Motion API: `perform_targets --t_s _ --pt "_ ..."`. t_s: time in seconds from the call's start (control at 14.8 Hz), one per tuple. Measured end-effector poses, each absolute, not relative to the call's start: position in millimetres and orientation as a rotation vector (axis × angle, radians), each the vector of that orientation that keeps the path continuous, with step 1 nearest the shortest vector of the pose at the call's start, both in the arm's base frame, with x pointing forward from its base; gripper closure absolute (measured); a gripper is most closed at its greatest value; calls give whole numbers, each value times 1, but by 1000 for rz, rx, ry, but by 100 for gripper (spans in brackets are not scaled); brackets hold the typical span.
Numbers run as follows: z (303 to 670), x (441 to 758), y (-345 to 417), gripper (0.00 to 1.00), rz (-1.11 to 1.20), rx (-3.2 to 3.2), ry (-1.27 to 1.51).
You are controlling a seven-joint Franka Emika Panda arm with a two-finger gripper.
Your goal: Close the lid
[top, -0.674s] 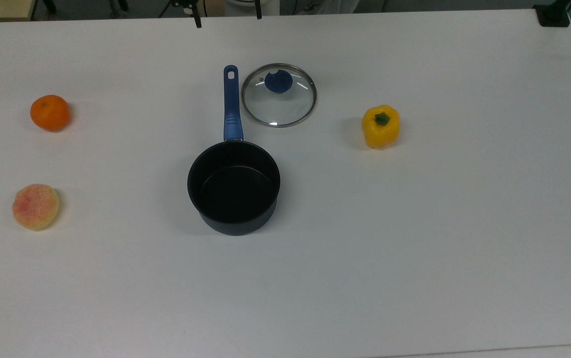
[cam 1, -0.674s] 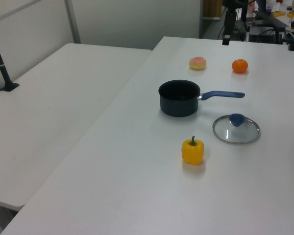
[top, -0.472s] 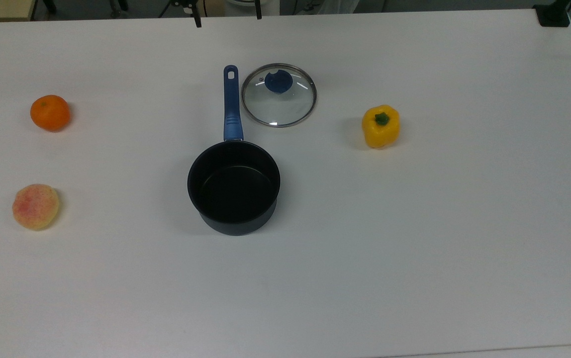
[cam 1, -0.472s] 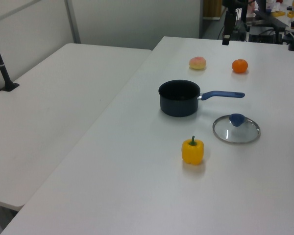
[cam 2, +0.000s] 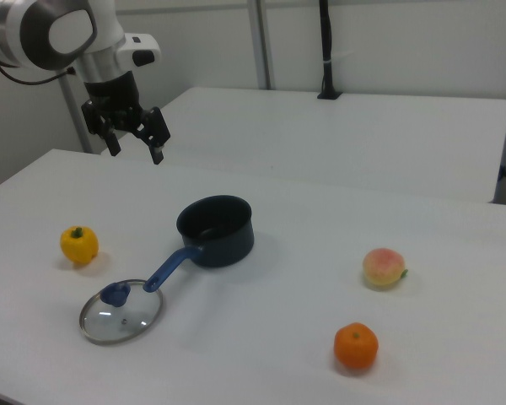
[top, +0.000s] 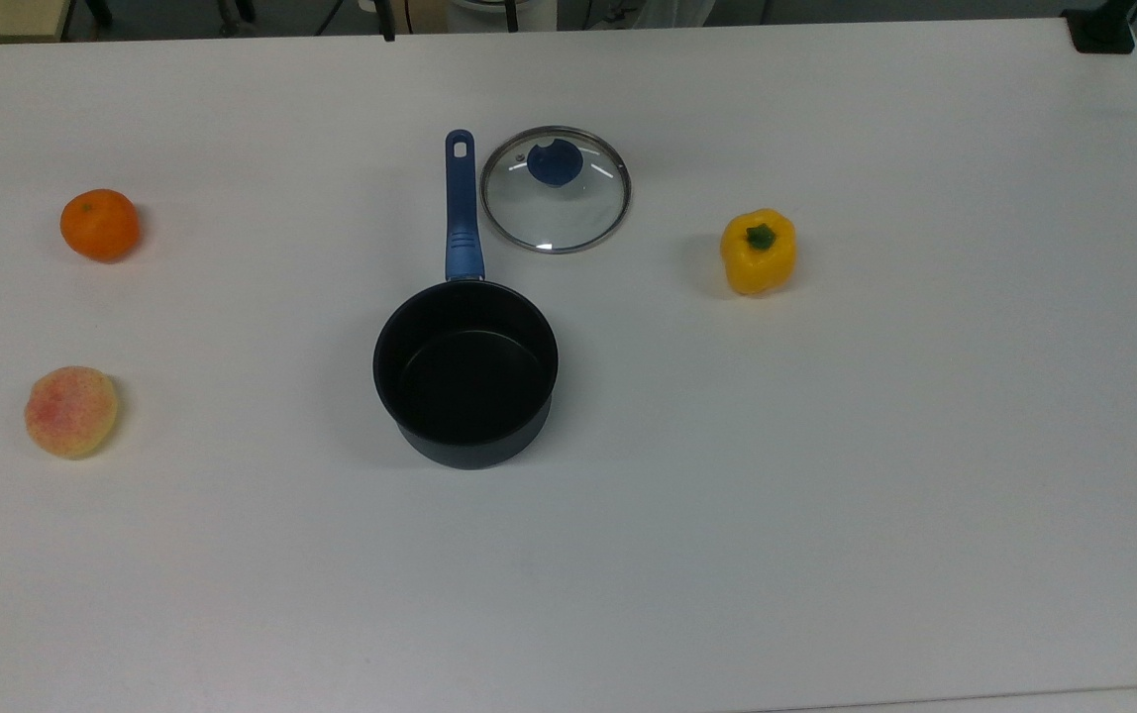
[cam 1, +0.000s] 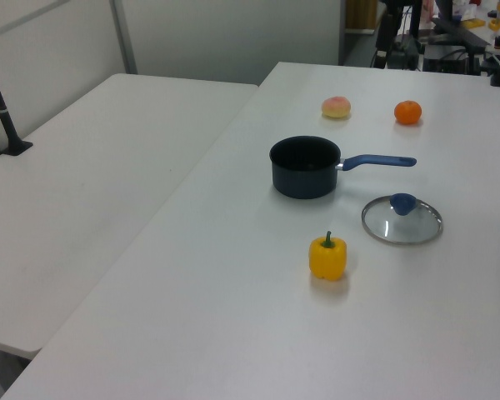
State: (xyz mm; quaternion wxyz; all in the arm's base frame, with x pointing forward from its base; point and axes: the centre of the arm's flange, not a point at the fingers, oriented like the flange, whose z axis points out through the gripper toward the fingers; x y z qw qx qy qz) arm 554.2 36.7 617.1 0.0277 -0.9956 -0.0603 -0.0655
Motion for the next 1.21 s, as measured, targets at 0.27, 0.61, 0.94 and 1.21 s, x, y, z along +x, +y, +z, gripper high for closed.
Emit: perform_targets --t_s 0.27,0.61,0.94,1.21 --pt "615 543 36 0 -85 -3078 -186" --pt "608 532 40 0 33 -3076 -200" --pt "563 514 56 0 308 -3055 -293" --pt "518 505 63 0 432 -3054 -340"
